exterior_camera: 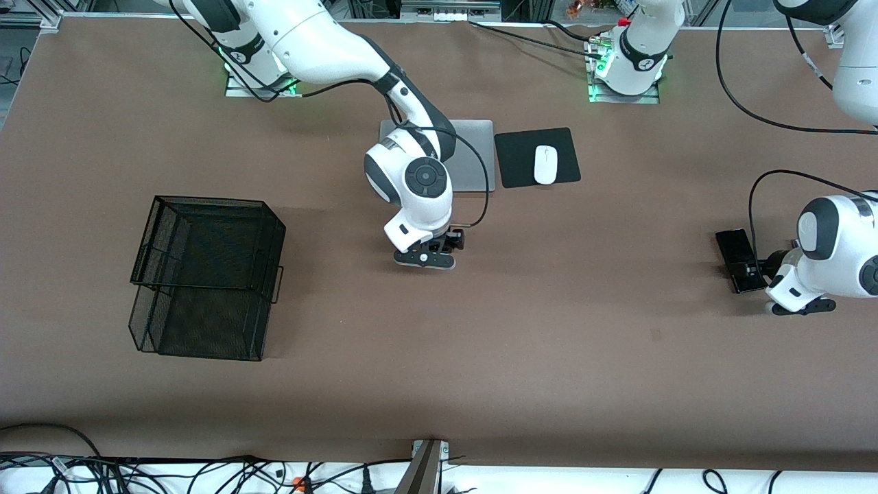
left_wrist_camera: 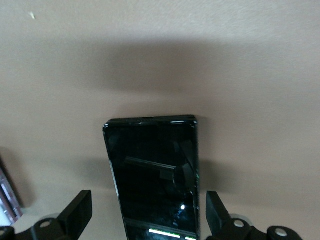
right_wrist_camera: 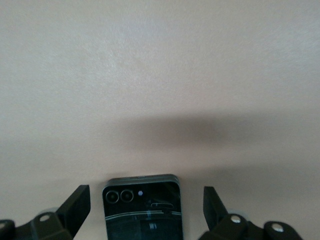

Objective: Place phones with both arms
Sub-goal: 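Grasp the flip phone with the right gripper while the left grasps the black phone, then carry the flip phone over the basket while the left gripper lifts the black phone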

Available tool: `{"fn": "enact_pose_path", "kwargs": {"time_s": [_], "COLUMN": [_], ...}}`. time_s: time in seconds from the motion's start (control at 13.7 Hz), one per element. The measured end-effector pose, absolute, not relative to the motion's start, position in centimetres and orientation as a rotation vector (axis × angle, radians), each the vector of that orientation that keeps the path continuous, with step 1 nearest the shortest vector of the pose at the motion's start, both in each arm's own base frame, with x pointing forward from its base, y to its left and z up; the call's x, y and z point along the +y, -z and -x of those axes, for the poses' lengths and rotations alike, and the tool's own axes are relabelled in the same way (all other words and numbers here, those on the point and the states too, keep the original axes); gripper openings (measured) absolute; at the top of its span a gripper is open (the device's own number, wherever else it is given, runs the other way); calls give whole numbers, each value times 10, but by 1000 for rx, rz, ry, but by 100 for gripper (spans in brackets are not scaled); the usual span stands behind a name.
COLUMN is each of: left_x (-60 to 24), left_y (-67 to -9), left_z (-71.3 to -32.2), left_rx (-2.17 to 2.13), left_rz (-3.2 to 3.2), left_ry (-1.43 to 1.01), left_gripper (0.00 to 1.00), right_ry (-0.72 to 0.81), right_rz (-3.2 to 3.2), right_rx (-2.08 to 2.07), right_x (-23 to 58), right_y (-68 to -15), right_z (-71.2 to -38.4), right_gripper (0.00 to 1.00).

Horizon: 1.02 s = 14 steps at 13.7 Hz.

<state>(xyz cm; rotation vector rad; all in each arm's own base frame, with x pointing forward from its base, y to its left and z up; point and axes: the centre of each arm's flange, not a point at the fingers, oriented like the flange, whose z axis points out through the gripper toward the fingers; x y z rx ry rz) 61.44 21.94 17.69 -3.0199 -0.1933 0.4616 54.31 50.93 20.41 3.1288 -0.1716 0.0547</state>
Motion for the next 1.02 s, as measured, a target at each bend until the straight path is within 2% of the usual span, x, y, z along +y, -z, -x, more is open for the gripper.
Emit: {"fn": "enact_pose_path", "kwargs": {"time_s": [0.29,0.44,0.58,0.88,1.02], "left_x": [217,216,213,214,208], "left_y": [-157,-157,-162,-163,-169], "left_z": [-602,-603,-605,-604,-606], "left_rx": [-188,-178,-140,-127,-114], "left_rz": [3045,3047,3053,3053,3053], "left_ry": [-414,-409,-403,-412,-445], "left_gripper": [100,96,80,80,80], "right_ry": [-41,-26,-13,19,12], "right_rz": [-3128,-3123,-3115,-3092,-3101], "right_rx": [-156,-130,-109,-106,-105], "right_x": [514,521,525,519,521], "right_y": [-195,-190,-184,-170,-172], "right_z": [-536,-525,-515,-508,-508], "right_gripper": [100,100,100,100,80]}}
